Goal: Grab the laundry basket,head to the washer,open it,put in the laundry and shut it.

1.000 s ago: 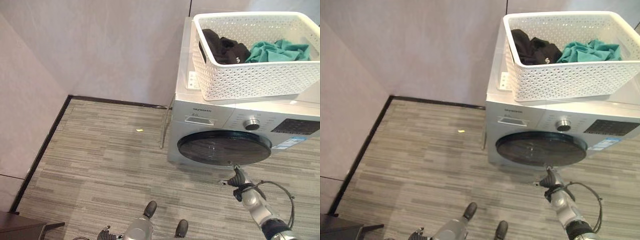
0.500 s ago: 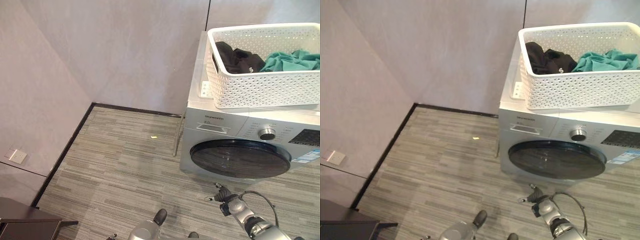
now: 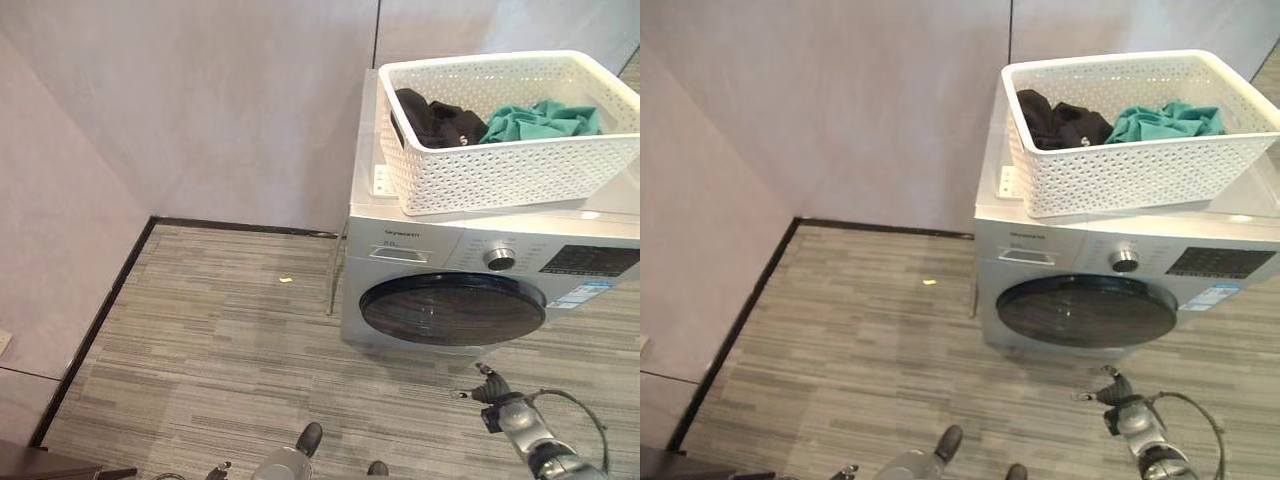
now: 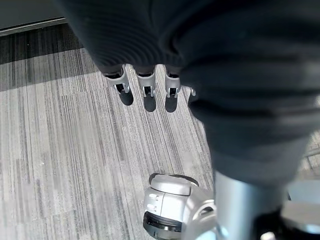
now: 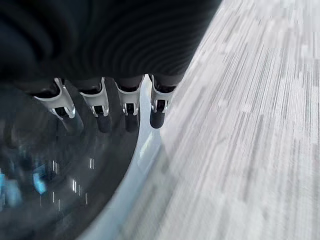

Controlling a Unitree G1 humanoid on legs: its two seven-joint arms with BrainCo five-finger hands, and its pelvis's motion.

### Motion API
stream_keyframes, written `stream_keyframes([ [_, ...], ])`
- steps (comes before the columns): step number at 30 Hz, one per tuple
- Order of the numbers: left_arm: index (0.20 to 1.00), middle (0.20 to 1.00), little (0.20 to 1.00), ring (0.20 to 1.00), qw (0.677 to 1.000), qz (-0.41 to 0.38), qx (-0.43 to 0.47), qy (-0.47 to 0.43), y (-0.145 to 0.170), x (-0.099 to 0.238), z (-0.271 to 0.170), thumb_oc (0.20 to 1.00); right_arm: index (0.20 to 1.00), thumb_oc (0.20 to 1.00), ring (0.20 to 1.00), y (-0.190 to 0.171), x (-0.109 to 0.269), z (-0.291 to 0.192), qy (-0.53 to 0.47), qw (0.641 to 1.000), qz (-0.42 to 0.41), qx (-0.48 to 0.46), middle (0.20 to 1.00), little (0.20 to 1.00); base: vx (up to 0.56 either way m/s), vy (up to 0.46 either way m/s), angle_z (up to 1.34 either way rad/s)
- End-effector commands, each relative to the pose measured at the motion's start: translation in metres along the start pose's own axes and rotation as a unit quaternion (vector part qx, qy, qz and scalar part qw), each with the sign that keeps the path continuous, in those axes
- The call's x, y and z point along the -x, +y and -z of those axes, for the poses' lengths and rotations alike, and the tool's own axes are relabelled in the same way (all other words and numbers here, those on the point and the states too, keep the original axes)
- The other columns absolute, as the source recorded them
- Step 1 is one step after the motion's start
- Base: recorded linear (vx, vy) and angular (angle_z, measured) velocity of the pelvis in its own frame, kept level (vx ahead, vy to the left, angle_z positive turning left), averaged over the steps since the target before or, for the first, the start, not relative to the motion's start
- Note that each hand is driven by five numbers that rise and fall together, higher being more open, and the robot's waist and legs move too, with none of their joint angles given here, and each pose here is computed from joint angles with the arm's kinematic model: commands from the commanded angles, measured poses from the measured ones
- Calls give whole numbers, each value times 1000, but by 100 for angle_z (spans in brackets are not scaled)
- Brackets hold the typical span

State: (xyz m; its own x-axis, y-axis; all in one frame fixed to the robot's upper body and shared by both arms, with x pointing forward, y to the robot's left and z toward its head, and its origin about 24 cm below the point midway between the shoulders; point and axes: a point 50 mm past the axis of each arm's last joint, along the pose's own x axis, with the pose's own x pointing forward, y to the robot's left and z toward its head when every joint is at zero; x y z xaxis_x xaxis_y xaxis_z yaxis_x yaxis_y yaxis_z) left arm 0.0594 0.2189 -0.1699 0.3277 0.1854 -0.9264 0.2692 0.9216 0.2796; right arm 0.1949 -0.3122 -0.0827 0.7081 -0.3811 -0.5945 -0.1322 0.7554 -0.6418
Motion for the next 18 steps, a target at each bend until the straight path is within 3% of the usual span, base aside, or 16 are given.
stream_keyframes([
  [1,1000,1000,1000,1000,1000,-11,20,-14,0,-3,-15,1000,1000,1000,1000,-37,3,-14,-62,989,53,124,1000,1000,0,0,0],
  [13,1000,1000,1000,1000,1000,-6,19,-23,4,-3,-18,1000,1000,1000,1000,-125,17,-71,-162,956,191,155,1000,1000,4,2,0],
  [18,1000,1000,1000,1000,1000,-3,17,-21,2,-3,-16,1000,1000,1000,1000,-132,14,-80,-163,951,198,173,1000,1000,0,0,0],
])
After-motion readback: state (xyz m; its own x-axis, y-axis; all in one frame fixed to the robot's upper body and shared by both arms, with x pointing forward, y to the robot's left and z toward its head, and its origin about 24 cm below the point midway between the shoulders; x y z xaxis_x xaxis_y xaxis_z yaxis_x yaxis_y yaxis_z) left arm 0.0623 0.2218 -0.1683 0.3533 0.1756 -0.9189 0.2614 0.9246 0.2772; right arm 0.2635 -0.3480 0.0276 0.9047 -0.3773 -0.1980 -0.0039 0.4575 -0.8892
